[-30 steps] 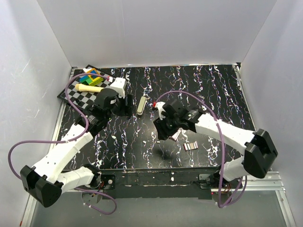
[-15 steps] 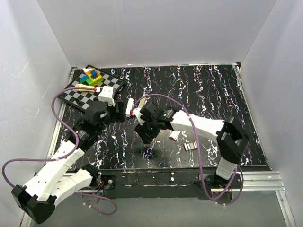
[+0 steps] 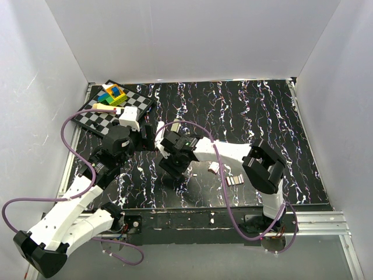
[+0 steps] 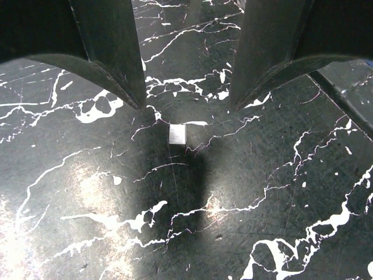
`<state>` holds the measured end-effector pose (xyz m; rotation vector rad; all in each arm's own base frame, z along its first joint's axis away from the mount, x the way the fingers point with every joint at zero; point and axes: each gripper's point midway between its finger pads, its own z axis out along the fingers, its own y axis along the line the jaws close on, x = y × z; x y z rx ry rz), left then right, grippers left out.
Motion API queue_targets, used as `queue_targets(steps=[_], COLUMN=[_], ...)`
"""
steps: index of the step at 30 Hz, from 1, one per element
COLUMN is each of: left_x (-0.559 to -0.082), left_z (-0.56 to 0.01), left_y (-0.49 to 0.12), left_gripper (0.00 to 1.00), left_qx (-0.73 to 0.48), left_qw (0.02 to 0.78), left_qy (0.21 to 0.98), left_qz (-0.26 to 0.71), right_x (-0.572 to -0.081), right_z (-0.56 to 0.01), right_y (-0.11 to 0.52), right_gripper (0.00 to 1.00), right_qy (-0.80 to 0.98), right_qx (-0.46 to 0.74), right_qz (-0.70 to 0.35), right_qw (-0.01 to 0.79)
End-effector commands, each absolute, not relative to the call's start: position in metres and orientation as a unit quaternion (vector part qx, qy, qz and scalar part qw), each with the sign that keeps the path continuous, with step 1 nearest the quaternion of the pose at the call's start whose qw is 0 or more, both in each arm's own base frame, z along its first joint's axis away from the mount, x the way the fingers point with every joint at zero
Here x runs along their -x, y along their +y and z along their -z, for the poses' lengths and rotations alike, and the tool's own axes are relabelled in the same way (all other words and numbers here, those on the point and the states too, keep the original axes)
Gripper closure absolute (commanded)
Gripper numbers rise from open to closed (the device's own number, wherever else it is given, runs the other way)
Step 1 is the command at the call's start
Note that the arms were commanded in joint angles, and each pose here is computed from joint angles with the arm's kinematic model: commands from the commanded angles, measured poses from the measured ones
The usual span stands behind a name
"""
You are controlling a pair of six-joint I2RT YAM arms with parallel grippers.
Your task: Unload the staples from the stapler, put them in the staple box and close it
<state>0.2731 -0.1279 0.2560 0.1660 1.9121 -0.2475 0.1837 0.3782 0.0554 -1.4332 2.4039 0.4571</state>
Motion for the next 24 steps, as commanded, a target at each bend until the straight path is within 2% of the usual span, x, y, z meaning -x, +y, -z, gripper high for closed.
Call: queue_targets(steps=[1, 15, 24], left_x=[-0.274, -0.275, -0.275], left_z=[-0.262, -0.262, -0.261], left_y=[-0.126, -0.124, -0.124], left_gripper=[0.18, 0.18, 0.18], left_qx=[-0.063, -0.06, -0.061], left_qw=[0.577, 0.577, 0.577], left_qy=[0.807, 0.808, 0.808], left_qz=[0.107, 0.103, 0.102], right_x=[-0.188, -0.191, -0.191], right_z=[-0.059, -0.038, -0.033], right_y=[0.387, 0.39, 0.391], right_gripper=[0.33, 0.36, 0.42], right_qy=[0.833, 0.839, 0.842], right_qx=[0.508, 0.509, 0.509], right_qz=[-0.151, -0.133, -0.122], right_qw=[0.16, 0.139, 0.132])
